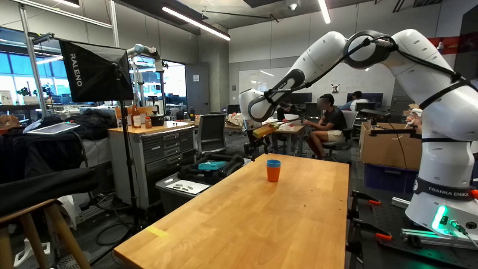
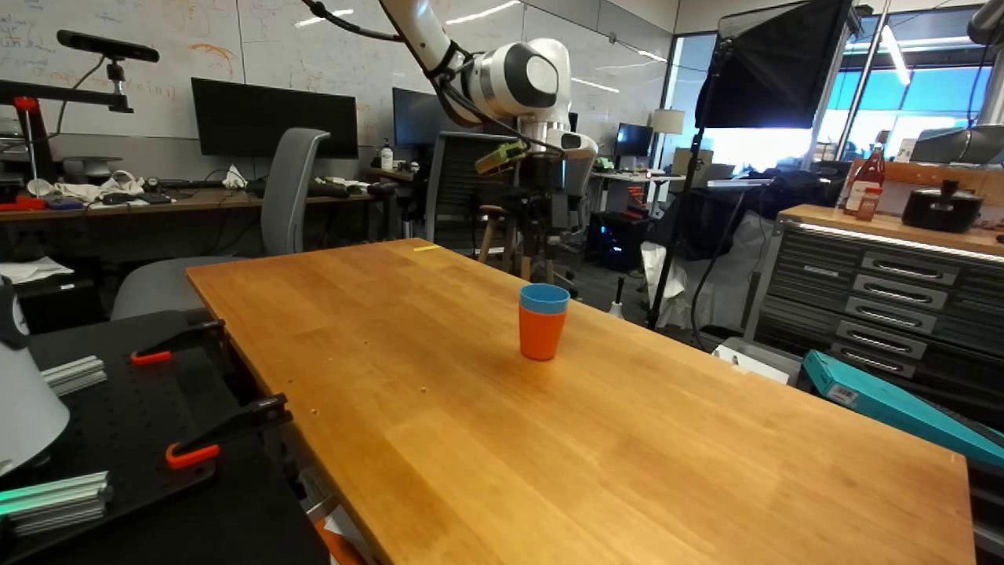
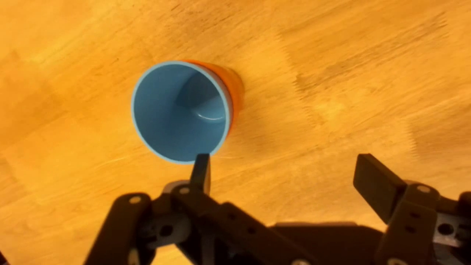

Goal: Put the blue cup in the orange cup

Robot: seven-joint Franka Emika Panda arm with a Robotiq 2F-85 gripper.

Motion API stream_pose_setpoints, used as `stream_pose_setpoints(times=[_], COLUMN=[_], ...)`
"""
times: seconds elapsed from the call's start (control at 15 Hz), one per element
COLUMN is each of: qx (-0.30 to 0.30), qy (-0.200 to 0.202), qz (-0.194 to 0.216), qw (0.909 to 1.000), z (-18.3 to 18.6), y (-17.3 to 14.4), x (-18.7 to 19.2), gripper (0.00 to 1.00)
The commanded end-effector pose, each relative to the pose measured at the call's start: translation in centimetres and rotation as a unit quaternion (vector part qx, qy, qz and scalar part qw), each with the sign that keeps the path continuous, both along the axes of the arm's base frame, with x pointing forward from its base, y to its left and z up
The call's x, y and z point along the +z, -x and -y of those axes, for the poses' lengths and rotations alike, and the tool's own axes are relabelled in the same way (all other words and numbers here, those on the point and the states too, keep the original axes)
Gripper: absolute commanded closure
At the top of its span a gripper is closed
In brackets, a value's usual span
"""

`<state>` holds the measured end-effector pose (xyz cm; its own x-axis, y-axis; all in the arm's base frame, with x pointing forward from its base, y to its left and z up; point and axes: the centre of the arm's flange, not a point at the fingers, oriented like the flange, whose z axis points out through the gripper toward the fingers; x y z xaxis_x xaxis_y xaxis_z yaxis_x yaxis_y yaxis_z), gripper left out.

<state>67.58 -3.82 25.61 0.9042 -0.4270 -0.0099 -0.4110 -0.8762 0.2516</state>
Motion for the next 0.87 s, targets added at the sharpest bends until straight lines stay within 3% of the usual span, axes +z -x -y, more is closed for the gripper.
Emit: stream_pose_setpoints(times=[0.0,0.53,0.6,0.8], qx=[0.053,0.167,0.148,0.15], qy=[-0.048,-0.116,-0.098,-0.099], qz=[-0.014,-0.017,-0.012,-0.014], qw=[0.9973,0.979,0.984,0.9837], z=[-3.4,-10.0,-9.5,-9.7], y=[-0.4,0.5,0.4,0.5], x=[4.6,10.8,8.8,8.8], gripper=[0.0,0.0,0.0,0.0])
